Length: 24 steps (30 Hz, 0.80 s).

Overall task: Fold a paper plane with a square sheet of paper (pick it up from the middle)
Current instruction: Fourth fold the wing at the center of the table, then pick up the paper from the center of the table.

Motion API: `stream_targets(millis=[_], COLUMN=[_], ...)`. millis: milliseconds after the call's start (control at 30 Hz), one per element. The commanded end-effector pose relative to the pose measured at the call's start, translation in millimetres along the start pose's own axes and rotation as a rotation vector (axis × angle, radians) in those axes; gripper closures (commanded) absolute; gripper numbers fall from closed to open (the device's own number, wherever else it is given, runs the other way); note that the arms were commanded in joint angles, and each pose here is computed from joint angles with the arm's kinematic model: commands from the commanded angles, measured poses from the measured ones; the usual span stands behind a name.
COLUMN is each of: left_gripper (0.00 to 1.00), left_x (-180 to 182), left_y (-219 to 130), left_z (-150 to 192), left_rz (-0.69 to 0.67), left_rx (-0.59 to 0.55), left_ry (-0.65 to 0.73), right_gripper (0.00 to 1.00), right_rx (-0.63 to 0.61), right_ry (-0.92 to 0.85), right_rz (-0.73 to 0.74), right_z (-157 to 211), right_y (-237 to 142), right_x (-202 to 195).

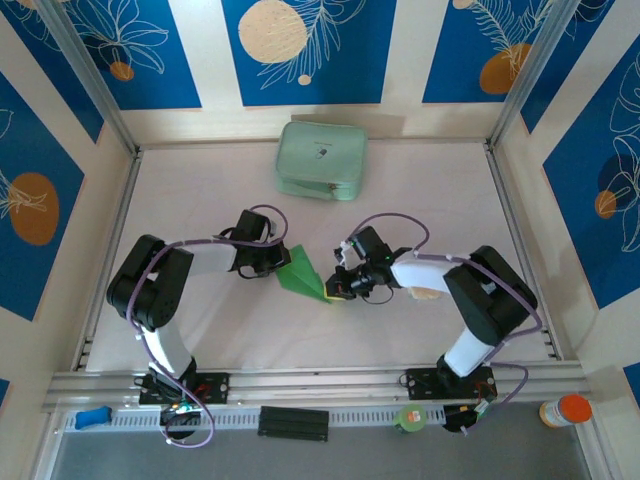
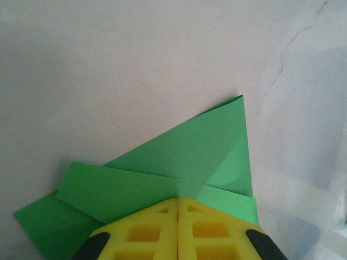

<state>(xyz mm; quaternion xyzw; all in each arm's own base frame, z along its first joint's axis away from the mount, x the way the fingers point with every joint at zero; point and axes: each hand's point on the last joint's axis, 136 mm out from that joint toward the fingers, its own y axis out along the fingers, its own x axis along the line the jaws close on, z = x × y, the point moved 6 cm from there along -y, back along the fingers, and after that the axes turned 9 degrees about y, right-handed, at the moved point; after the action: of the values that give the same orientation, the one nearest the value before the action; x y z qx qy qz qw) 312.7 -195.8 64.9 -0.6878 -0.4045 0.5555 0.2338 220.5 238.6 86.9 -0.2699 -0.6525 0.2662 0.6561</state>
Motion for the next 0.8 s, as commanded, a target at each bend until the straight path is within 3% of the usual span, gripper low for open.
stream_targets(millis=[0,167,300,500,767], left_gripper=[0.90,0.79,0.67,0.49,0.36], left_x=[8,-32,-36,-18,2], left_y=[0,-28,-48,-69,-87], left_z=[9,-16,-18,-5,9], left_rz=[-0.043,0.104,0.112,0.046,0.013], left_rx=[0.058,-0.044,-0.123,-0.204,-0.260], left_ry=[-0.030,-0.026,-0.059,-0.119,-0.174], right_gripper=[0.92,0.78,0.69,0.65,0.66], right_rx=[-0.081,-0.142,-0.139,-0.082,-0.024], right_ry=[-0.069,-0.104,-0.091,-0.062,-0.056], right_rz=[-0.022,0.012,0.003,-0.032,-0.047], right_z=[-10,-26,-41,-60,-73], right_y=[-16,-20,-14,7,29], right_x=[18,27,33,37,34])
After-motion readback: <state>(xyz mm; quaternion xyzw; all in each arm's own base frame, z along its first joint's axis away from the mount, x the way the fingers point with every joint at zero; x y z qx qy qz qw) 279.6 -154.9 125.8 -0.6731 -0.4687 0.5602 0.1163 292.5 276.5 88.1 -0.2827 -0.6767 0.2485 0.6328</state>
